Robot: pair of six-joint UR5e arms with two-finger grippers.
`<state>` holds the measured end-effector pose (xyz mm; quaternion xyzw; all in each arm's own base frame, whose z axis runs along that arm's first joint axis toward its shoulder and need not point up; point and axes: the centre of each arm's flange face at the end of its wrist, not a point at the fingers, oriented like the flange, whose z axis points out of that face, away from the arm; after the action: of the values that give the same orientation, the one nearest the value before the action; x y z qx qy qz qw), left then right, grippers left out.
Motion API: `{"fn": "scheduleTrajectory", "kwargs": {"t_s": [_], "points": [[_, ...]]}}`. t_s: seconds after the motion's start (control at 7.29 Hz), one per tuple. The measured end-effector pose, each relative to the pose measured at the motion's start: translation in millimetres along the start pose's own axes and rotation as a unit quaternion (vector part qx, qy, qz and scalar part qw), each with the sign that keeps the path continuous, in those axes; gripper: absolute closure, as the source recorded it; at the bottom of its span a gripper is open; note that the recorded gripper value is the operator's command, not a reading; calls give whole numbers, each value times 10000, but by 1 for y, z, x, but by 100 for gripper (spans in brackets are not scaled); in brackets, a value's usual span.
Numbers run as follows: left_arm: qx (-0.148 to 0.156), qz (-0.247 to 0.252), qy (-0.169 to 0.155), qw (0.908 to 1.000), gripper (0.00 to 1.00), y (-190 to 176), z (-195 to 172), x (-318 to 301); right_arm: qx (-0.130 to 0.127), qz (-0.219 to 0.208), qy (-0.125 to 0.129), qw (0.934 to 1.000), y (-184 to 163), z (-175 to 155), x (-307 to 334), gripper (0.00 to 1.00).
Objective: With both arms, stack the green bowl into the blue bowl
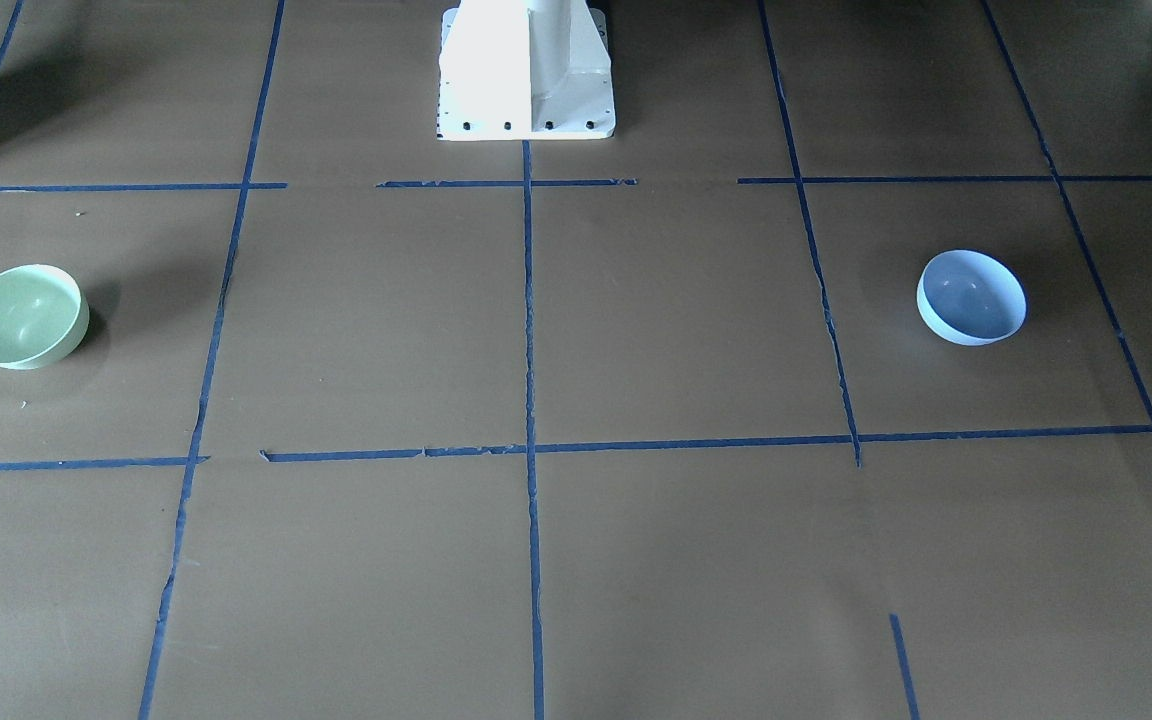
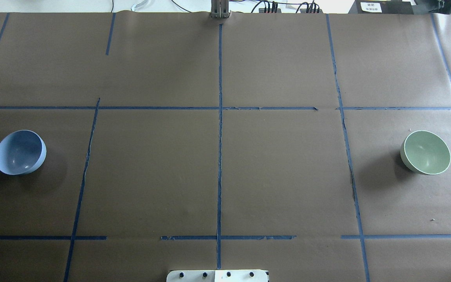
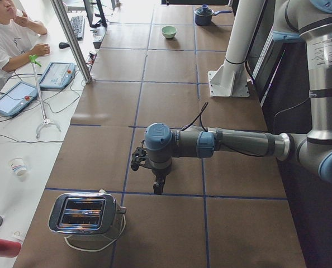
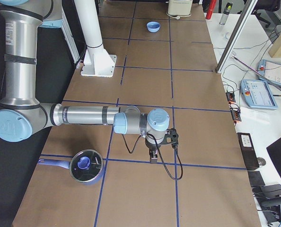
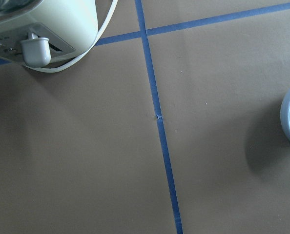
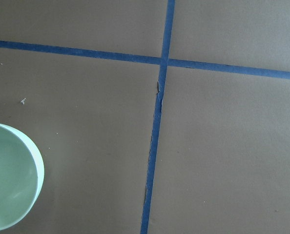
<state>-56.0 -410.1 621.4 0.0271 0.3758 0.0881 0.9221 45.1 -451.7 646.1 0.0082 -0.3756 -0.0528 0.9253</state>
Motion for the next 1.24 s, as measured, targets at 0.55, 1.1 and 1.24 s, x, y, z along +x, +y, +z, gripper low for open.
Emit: {"fn": "scheduleTrajectory", "kwargs": {"t_s": [0.55, 1.1, 1.24], "points": [[-6, 15, -76, 10000, 0, -3, 1, -1, 40, -34, 1, 10000, -4, -4, -3, 0], [627, 646, -211, 9957, 0, -62, -25, 15, 9, -77, 1, 10000, -8, -1, -7, 0], [728, 780, -219, 9941, 0, -69, -22, 19, -17, -95, -1, 10000, -8, 1, -9, 0]]}}
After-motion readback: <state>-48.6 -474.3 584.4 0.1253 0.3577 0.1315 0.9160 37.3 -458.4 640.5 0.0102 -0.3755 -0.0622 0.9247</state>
